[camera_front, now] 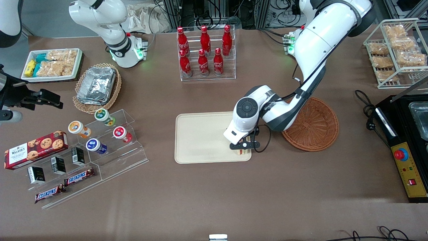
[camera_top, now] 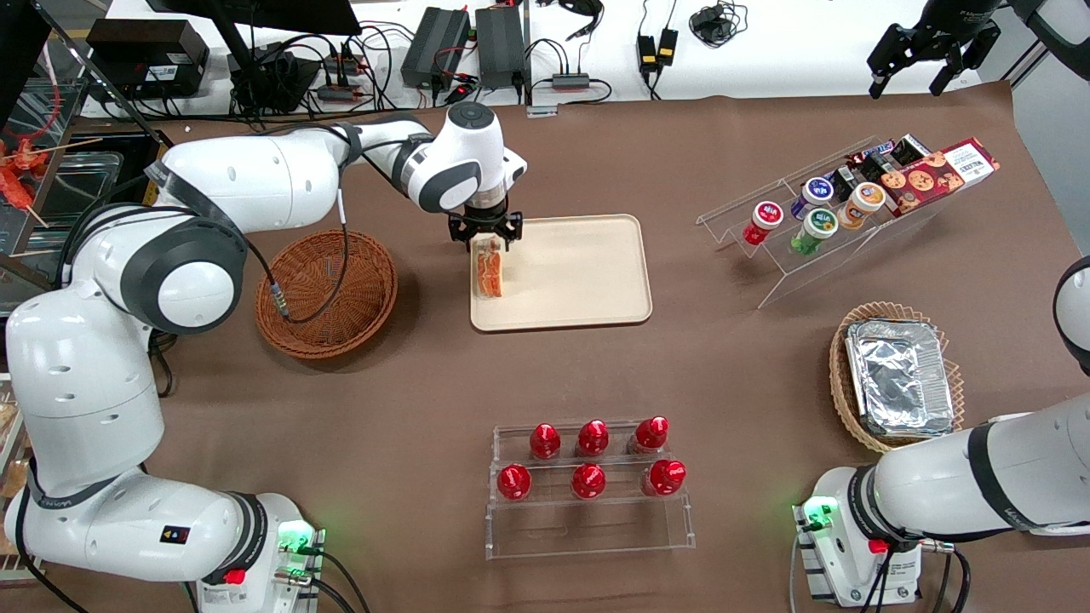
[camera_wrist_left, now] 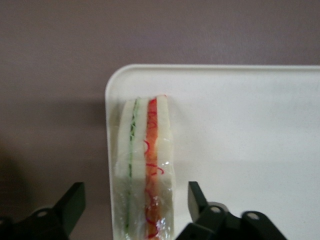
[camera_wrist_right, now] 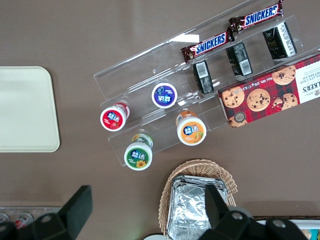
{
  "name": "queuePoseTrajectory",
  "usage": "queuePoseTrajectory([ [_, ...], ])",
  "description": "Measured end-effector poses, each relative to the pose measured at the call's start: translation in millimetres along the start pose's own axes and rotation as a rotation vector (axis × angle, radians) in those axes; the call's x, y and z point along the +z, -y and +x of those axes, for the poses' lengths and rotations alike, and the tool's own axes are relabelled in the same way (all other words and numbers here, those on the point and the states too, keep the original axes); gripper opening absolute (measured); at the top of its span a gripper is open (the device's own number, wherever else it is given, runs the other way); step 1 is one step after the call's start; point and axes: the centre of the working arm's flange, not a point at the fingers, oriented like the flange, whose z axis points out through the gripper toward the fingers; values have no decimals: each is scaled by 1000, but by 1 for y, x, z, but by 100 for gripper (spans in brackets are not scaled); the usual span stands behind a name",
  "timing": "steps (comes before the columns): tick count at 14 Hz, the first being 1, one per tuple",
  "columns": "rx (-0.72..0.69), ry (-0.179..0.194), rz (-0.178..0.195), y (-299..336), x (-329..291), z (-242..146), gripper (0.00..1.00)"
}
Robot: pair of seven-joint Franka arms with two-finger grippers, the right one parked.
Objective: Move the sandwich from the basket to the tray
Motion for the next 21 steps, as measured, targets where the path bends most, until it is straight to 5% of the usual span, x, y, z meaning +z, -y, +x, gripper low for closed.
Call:
queuePoseTrajectory([
  [5,-123,-43,89,48,-125,37,100],
  [8,-234,-41,53,105,-176,58,100],
  [11,-221,54,25,158,-227,49,100],
  [14,-160,99,29,226,-278,35,100],
  [17,-80,100,-28,302,-301,34,100],
  [21,20,66,-37,367,-295,30,100],
])
